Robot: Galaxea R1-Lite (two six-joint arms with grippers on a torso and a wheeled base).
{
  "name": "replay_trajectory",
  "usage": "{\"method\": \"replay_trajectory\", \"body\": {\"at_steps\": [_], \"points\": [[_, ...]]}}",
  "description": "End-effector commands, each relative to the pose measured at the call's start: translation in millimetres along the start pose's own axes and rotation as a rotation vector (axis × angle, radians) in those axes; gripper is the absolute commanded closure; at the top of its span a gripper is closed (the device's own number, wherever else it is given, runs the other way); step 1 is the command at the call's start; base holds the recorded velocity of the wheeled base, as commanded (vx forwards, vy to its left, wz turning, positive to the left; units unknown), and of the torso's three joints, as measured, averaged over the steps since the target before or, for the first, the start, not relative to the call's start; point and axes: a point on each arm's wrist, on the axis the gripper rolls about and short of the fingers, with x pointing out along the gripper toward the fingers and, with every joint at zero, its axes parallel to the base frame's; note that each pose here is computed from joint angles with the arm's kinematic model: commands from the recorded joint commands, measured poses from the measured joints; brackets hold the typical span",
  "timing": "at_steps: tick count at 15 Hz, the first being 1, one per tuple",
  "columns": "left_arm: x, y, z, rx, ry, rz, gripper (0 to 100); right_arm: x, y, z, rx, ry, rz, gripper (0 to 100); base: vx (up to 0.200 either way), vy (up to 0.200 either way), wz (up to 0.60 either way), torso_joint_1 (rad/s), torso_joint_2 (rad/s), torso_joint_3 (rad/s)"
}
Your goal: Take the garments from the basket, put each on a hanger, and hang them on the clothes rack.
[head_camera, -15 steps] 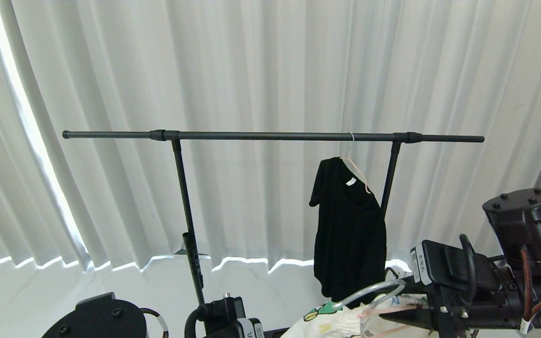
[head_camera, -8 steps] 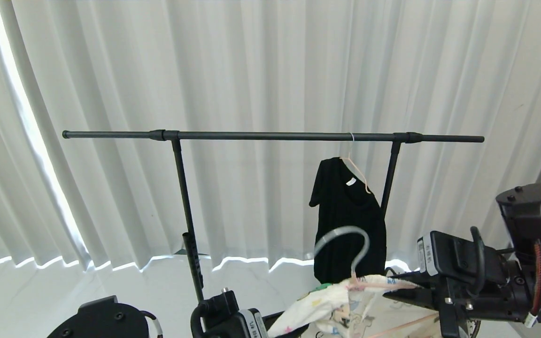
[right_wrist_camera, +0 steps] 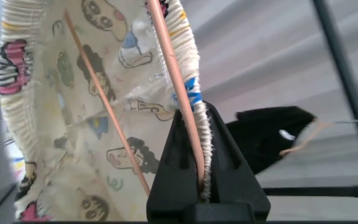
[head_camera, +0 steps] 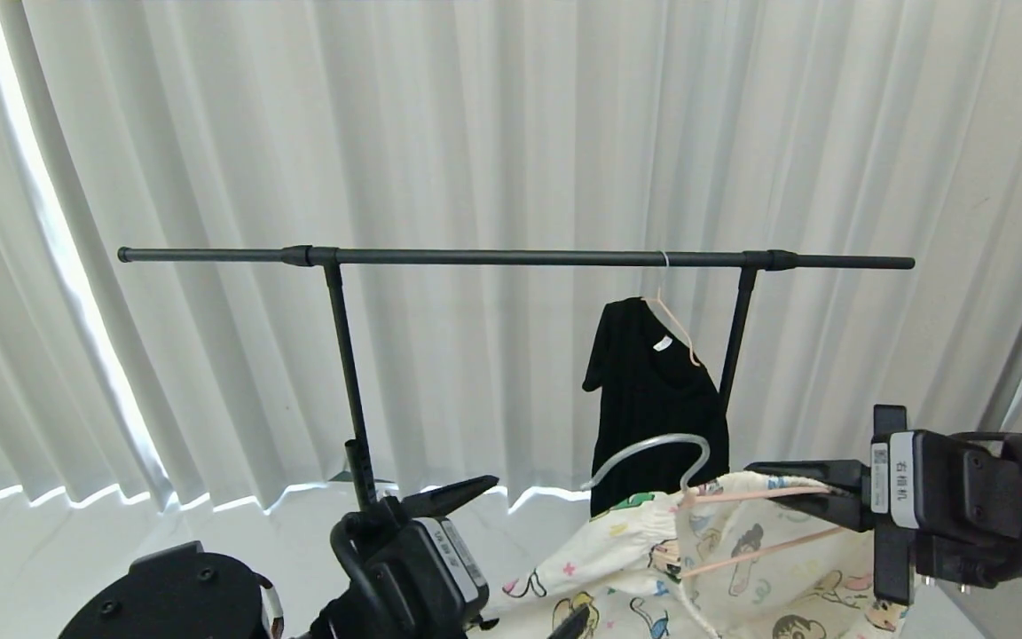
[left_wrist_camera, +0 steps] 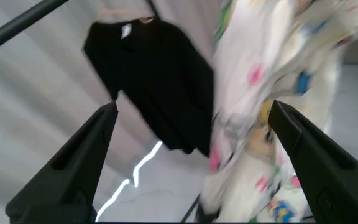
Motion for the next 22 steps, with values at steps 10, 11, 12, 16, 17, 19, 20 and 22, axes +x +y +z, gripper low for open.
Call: {"method": "replay_trajectory", "body": {"at_steps": [10, 11, 12, 16, 17, 19, 20, 22], "points": [[-32.5, 5.5, -47.5, -0.233, 0.18, 0.048, 0, -36.8, -0.5, -4.9, 0.024, 0.001, -0.151, 100, 0.0, 0.0, 0.0, 0.0, 0.0, 0.0], [-30.0, 4.2, -50.7, -0.24, 0.2, 0.04, 0, -38.1, -0.4, -4.1, 0.022, -0.003, -0.155, 100, 0.0, 0.0, 0.0, 0.0, 0.0, 0.0], [-25.3, 1.3, -56.9, -0.239, 0.236, 0.014, 0, -40.6, -0.2, -2.7, 0.019, -0.01, -0.163, 100, 0.0, 0.0, 0.0, 0.0, 0.0, 0.0], [-16.1, -2.3, -65.9, -0.243, 0.282, -0.033, 100, -50.6, 2.2, 2.8, 0.0, -0.04, -0.184, 100, 0.0, 0.0, 0.0, 0.0, 0.0, 0.0], [-15.2, -2.3, -66.8, -0.244, 0.287, -0.033, 100, -51.7, 3.4, 2.7, -0.001, -0.042, -0.184, 100, 0.0, 0.0, 0.0, 0.0, 0.0, 0.0], [-14.9, -1.4, -68.6, -0.249, 0.297, -0.028, 100, -51.9, 5.5, 0.7, 0.005, -0.035, -0.181, 100, 0.0, 0.0, 0.0, 0.0, 0.0, 0.0], [-14.7, 0.6, -70.0, -0.253, 0.303, -0.016, 100, -51.7, 6.3, -0.1, 0.006, -0.032, -0.18, 100, 0.0, 0.0, 0.0, 0.0, 0.0, 0.0], [-14.6, 9.7, -82.2, -0.271, 0.366, 0.049, 100, -52.7, 5.5, 0.4, 0.038, -0.036, -0.189, 100, 0.0, 0.0, 0.0, 0.0, 0.0, 0.0]]}}
